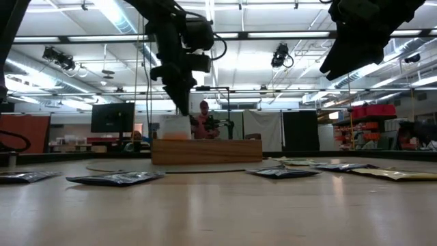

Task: Pick & Place Tea
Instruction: Put the white tea bag into the left section of the wooden organizer

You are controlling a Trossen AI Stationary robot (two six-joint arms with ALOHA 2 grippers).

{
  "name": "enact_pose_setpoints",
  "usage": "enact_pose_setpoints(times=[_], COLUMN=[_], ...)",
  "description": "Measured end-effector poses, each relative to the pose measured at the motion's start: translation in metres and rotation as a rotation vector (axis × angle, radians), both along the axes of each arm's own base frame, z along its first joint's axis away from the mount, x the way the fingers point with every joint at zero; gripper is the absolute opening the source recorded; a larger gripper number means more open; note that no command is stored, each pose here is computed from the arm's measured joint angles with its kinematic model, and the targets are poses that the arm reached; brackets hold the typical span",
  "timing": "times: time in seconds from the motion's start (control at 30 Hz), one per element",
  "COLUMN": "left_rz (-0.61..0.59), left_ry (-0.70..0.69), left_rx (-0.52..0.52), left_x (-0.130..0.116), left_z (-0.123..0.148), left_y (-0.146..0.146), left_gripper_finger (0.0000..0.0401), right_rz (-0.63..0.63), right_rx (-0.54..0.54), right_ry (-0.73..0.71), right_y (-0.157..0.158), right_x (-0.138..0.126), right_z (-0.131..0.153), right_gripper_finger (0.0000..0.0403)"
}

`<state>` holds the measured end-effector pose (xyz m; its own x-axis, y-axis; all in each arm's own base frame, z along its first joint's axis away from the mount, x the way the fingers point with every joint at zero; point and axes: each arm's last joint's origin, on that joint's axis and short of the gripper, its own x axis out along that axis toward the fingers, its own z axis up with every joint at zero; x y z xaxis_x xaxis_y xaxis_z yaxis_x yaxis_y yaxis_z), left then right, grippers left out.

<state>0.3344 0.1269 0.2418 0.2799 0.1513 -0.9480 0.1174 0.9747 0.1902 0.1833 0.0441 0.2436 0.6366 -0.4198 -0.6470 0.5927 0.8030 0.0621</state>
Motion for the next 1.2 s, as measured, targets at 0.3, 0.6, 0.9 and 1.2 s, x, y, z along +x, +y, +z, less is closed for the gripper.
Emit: enact_pose_setpoints(times=[0.3, 0.6, 0.9, 1.2], left_rz=[-0.003, 0.007, 0.077, 0.147], left_ry=[0.028, 0.01, 0.019, -0.011], left_rx=[-0.089, -0.076, -0.124, -0.151], left_x=[-0.001, 0.007, 0.007, 0.006], left_z=[-0.007, -0.014, -0.019, -0.017], left_y=[-0.001, 0.001, 0.0, 0.005], left_gripper_finger=[0.0001, 0.0002, 0.0012, 0.0109], right_rz=[-0.006, -0.005, -0.01, -0.005], right_rx=[0.005, 0.003, 0.006, -0.01], right_ry=[-0.002, 0.0, 0.001, 0.005], right_y=[0.0, 0.0, 0.0, 0.0], right_x=[0.0, 0.0, -0.001, -0.001], right_z=[0.0, 0.0, 0.0, 0.0], right_gripper_finger=[0.0224, 0.0224, 0.0224, 0.0224])
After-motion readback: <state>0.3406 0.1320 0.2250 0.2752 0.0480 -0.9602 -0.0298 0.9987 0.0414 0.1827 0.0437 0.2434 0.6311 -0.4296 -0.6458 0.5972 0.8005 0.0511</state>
